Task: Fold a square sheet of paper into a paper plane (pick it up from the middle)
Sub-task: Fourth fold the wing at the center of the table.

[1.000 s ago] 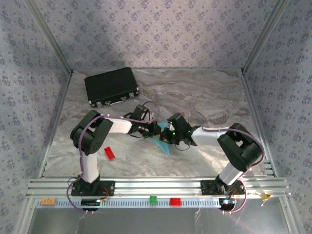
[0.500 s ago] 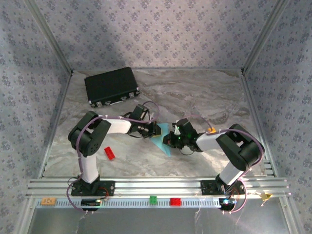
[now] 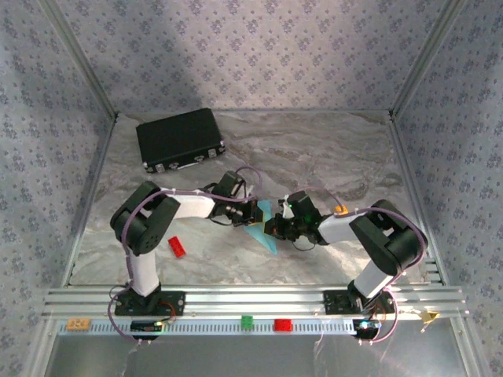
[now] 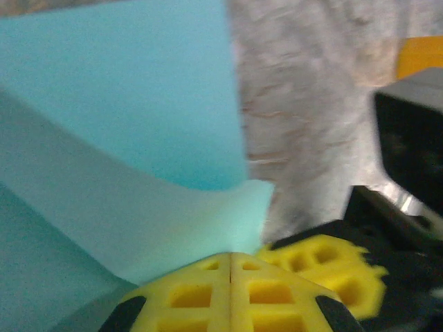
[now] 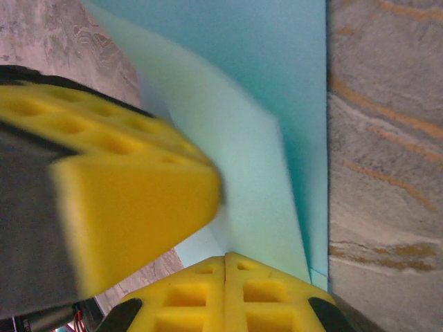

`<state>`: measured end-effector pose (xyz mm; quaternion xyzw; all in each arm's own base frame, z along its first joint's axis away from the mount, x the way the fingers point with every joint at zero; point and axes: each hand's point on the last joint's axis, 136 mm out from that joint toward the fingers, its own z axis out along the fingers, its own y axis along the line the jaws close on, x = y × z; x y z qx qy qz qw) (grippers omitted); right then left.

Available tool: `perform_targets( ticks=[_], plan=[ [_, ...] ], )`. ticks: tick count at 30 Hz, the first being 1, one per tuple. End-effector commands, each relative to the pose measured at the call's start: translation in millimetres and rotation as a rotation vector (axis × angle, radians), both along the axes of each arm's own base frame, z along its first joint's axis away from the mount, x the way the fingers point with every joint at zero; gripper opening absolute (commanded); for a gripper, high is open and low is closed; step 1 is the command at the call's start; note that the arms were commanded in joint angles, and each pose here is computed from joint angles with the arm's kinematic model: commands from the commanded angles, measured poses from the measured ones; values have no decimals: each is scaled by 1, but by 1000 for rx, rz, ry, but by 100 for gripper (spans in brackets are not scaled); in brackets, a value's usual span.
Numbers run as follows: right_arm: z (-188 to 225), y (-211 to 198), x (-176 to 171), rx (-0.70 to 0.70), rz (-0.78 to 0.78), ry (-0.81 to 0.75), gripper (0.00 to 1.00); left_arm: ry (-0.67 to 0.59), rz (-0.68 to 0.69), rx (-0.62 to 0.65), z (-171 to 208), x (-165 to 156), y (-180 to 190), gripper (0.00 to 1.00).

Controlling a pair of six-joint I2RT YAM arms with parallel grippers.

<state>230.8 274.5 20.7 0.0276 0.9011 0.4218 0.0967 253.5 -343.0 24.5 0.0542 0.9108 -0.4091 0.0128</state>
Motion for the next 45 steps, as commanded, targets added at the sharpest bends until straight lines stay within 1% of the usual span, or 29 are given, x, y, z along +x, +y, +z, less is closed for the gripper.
perform_targets(
  ticks=[1, 3, 10, 19, 23, 27, 30, 33, 37, 41, 45],
  plan=[
    [-32, -22, -26, -101, 9, 112, 0, 17, 26, 28, -10, 8, 2, 4],
    [-36, -25, -29, -117, 9, 122, 0, 19, 55, 57, -15, 15, 10, 3],
    [-45, -32, -39, -147, 17, 144, 0, 7, 113, 81, -15, 39, 28, 3],
    [-44, -33, -42, -143, 32, 139, 0, -2, 180, 115, -13, 72, 45, 3],
    [-42, -32, -43, -140, 46, 135, 0, -14, 211, 149, -10, 86, 54, 2],
    [-41, -33, -44, -142, 54, 134, 0, -13, 222, 178, -7, 94, 59, 2],
    [-40, -31, -43, -136, 62, 131, 0, -36, 221, 167, 6, 91, 58, 2],
    [-40, -32, -42, -140, 60, 132, 0, -92, 208, 134, 29, 86, 53, 4],
    [-39, -32, -41, -142, 57, 132, 0, -130, 125, 59, 48, 66, 34, 7],
    [-39, -33, -40, -147, 53, 129, 0, -90, 52, 3, 39, 42, 13, 7],
    [-38, -34, -39, -148, 49, 127, 0, -35, 47, -27, 22, 34, 5, 6]
  ],
)
